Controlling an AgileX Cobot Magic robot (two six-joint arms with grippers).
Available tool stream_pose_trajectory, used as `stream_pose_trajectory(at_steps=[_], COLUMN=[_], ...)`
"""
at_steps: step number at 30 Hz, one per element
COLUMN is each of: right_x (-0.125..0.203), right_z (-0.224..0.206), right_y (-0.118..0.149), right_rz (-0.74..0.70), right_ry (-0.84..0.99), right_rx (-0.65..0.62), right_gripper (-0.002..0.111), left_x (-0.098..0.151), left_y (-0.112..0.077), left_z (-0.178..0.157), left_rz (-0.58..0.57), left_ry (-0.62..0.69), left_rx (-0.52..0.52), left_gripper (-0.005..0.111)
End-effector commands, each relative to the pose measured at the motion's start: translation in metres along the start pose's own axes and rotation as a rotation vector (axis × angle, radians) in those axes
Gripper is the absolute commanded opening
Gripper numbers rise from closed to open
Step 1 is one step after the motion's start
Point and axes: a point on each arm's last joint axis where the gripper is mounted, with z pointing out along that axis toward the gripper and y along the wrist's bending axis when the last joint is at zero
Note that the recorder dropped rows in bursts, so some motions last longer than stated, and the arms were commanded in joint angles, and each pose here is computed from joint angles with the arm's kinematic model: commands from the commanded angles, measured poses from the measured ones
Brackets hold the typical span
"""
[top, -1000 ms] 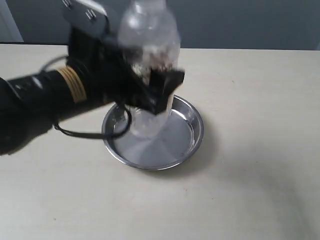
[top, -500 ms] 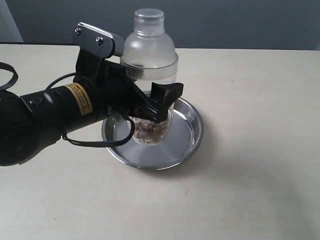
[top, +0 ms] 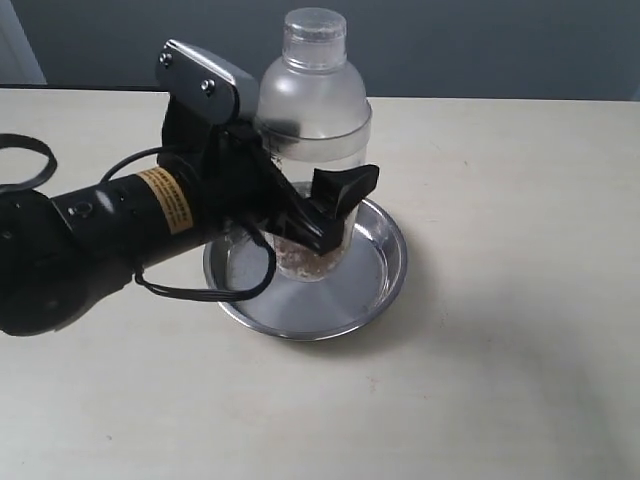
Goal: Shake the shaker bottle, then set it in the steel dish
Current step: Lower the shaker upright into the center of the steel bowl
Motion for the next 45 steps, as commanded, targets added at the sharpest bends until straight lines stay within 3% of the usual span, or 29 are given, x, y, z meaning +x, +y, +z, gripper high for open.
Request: stream_pose_trajectory(at_steps=[1, 5, 11, 18, 42, 45], right_x=[-0.001, -0.001, -0.001, -0.001, -0.001, -0.001], right_z=[0.000, 0.000, 0.000, 0.000, 0.000, 0.000], right_y=[0.000, 0.000, 0.000, 0.000, 0.000, 0.000], right_rz=[-0.004, -0.004, -0.004, -0.002, -0.002, -0.002], right_ry=[-0.012, -0.012, -0.012, -0.013, -0.013, -0.013], right_rx=[0.004, 0.004, 0.004, 0.004, 0.004, 0.004], right_gripper=[-0.001, -0.001, -0.001, -0.001, -0.001, -0.001], left_x=[0.013, 0.033, 0.055, 0.073, 0.117, 0.117], left_y=[0.002, 0.011, 0.014, 0.020, 0.029, 0.028], left_z=[0.005, 0.012, 0.021, 0.027, 0.044, 0.044], left_rz=[-0.031, -0.087, -0.018, -0.023, -0.039, -0.035], left_ry=[-0.150, -0.187, -0.156, -0.147, -0.050, -0.049], left_rx=[0.009, -0.060, -0.073, -0.111, -0.171, -0.159], left_gripper=[0.000, 0.000, 0.000, 0.000, 0.000, 0.005])
